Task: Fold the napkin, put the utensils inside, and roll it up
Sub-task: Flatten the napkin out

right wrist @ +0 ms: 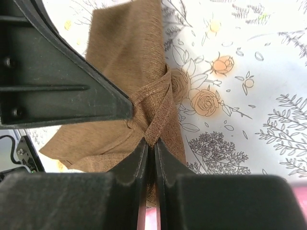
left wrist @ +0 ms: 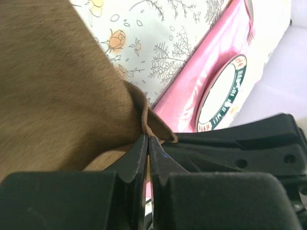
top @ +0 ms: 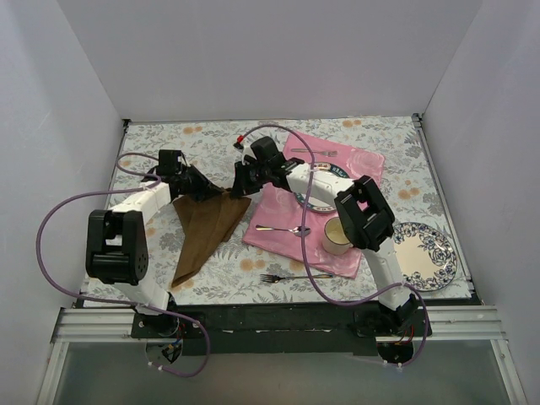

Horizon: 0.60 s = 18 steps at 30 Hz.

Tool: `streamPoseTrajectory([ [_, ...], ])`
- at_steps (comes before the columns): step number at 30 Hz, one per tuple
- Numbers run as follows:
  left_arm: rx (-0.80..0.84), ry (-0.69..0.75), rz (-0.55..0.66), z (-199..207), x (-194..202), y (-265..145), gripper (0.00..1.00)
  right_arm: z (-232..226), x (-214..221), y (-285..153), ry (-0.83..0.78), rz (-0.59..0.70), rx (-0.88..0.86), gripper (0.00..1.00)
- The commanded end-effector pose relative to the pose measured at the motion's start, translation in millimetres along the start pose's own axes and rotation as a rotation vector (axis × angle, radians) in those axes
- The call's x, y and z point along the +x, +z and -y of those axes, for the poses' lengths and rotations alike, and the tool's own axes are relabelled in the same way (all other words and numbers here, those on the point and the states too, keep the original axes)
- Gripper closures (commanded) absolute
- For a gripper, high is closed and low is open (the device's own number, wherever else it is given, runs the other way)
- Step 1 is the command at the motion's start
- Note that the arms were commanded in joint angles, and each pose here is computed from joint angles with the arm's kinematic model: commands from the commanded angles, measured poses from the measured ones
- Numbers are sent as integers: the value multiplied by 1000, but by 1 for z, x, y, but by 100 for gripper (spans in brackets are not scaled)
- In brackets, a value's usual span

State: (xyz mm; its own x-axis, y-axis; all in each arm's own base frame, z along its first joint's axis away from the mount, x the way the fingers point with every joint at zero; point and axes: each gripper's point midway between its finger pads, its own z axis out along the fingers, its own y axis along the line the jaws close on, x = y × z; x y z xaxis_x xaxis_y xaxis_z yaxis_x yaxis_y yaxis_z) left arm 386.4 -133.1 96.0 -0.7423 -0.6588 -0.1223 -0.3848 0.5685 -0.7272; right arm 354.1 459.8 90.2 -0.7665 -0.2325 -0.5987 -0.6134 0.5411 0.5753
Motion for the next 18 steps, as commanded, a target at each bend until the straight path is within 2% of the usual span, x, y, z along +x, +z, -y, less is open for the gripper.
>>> streamPoseTrajectory([
  [1, -54, 35, 250, 19, -48, -51, 100, 1, -38, -33, -73, 89, 77, 89],
  [2, -80, 38, 324, 22, -64, -60, 100, 1, -41, -35, -73, 92, 80, 93],
  [4, -124, 38, 393, 23, -79, -78, 100, 1, -53, -40, -96, 106, 83, 93],
  [5, -112, 54, 435, 37, -89, -89, 100, 3, -53, -43, -96, 97, 94, 94],
  [9, -199, 18, 649, 31, -137, -142, 100, 0, -70, -58, -112, 132, 79, 99],
  [14, -260, 6, 797, 30, -170, -191, 100, -6, -103, -76, -124, 213, 43, 99],
  [18, -302, -24, 905, 32, -190, -235, 100, -27, -147, -94, -132, 317, -42, 99],
])
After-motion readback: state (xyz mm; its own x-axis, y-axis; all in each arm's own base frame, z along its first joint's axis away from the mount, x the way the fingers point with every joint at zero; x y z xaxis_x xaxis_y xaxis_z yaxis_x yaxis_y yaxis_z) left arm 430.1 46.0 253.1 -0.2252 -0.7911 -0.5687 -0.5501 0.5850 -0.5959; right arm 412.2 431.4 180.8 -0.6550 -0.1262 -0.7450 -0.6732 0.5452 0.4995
